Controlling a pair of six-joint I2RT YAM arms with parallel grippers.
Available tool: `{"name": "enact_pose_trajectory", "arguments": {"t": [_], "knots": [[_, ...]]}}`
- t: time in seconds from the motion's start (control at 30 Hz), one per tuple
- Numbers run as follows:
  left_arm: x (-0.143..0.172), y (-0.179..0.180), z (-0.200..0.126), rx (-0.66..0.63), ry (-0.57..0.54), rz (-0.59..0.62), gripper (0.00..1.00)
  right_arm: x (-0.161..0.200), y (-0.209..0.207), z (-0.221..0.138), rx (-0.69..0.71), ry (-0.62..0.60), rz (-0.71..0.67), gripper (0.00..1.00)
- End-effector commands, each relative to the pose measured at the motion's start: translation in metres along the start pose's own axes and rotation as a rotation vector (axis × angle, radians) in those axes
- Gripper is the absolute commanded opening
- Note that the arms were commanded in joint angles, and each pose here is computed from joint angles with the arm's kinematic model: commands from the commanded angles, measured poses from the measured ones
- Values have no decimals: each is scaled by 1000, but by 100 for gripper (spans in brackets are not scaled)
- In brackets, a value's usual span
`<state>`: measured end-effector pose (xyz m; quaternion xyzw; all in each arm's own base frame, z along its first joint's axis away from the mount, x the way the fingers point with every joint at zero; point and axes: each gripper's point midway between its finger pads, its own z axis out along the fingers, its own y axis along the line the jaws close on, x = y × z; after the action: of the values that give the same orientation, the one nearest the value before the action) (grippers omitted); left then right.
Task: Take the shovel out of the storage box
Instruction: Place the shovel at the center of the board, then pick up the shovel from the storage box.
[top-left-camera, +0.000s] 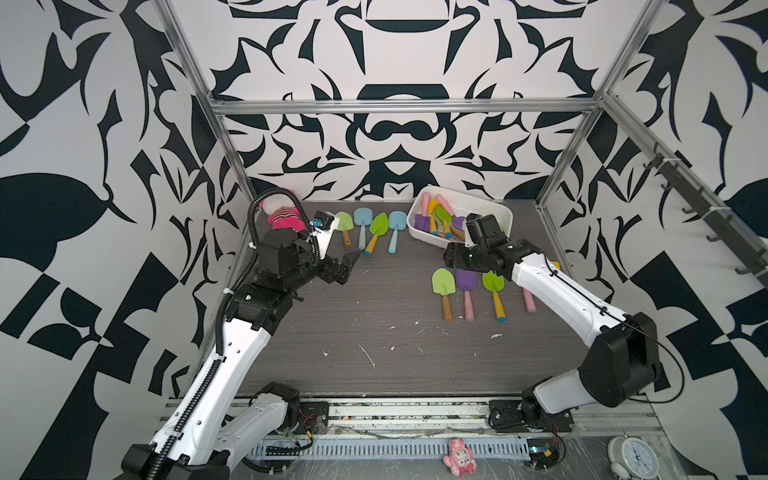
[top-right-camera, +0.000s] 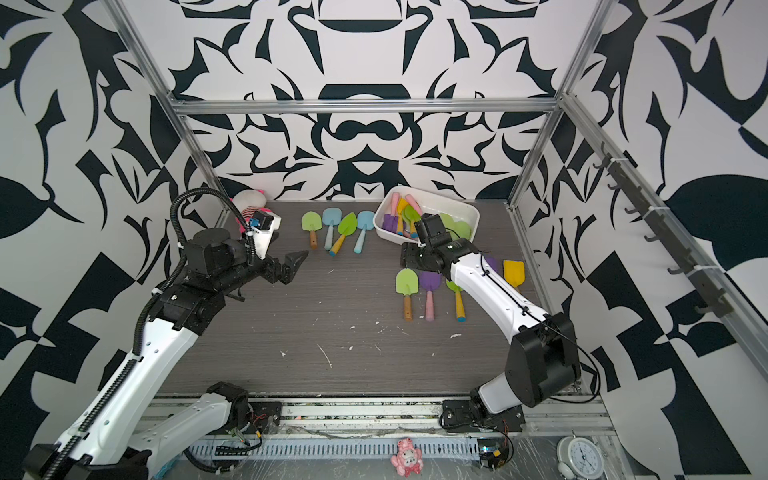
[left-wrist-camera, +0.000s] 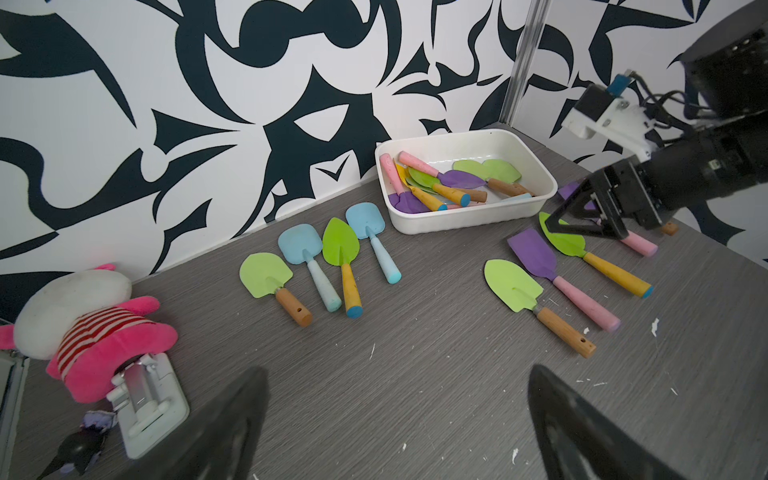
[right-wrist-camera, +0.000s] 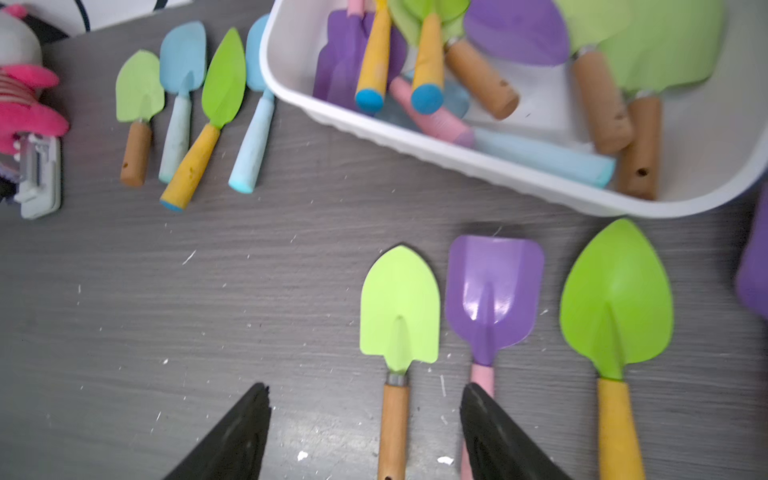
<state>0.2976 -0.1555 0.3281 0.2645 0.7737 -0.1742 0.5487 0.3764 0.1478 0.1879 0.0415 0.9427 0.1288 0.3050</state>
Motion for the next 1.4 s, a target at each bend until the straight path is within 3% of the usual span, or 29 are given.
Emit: {"name": "enact_pose_trajectory", "arguments": {"t": [0.0,0.33,0.6,0.93,1.13,1.37], "knots": [[3,0,1,-4,7,12,100,-25,-23,-12,78,-55,-42,78],[4,0,2,0,18,34,99,-68,-71,4,137,-58,22,79],[4,-1,3,12,35,56,99,-92,-88,49,132,83,61,70],[5,-1,-1,5,48,62,100,-124,-106,101,174,117,24,65],[7,-1,-2,3,61,63,99,-123,-141,128,296,199,-35,59],[9,0,0,7,72,64,100,-115,-156,151,300,250,-44,55]]}}
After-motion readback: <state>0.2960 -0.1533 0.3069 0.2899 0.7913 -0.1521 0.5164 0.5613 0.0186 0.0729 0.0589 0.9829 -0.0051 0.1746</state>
